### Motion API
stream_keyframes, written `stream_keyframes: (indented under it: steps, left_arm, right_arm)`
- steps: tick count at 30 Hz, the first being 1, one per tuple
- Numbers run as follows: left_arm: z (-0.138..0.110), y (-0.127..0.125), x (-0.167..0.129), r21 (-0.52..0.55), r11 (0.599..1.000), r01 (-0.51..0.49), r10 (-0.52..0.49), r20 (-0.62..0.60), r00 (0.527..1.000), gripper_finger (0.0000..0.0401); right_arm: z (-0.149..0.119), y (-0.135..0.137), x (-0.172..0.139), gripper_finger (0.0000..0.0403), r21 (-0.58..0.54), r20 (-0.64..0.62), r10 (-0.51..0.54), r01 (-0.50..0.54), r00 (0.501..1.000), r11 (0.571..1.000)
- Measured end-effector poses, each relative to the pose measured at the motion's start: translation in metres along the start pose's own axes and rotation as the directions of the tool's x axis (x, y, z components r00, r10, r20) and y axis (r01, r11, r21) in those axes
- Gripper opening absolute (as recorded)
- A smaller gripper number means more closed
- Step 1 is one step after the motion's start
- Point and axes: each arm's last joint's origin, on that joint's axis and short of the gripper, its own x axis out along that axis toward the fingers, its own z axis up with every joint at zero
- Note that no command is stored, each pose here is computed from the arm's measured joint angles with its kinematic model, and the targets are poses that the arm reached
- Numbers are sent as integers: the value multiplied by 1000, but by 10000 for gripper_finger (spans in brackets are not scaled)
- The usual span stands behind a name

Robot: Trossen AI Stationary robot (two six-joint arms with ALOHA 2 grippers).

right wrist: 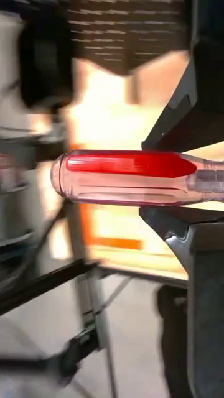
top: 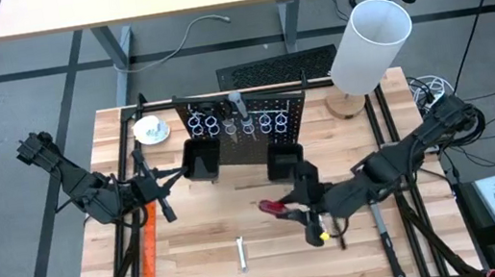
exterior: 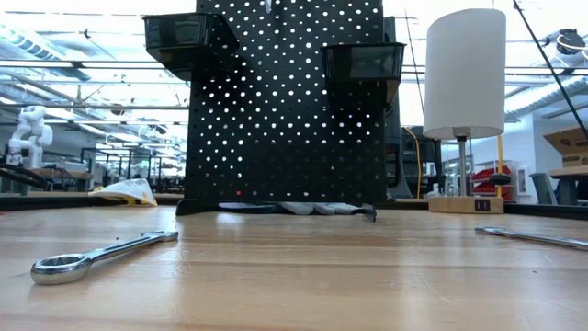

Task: Hang tools onto peg board
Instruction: Remove the red screwdriver from the black peg board

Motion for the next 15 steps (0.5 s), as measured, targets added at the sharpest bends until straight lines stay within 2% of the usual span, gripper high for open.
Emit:
stream_keyframes:
  steps: [5, 10, 15]
  left_arm:
    - [0, 0, 0, -6, 1000, -1, 1, 3, 1000, 9]
    - [1, 0, 0, -7, 1000, -1, 1, 3, 1000, 9]
    - [1, 0, 0, -7, 1000, -1, 1, 4, 1000, 9]
  right_arm:
    - [-37, -2, 22, 113, 91, -273, -73, 101, 959, 991]
    - [-71, -15, 57, 116, 40, -516, -147, 196, 844, 980]
    - [-98, -24, 95, 114, -22, -626, -189, 225, 757, 974]
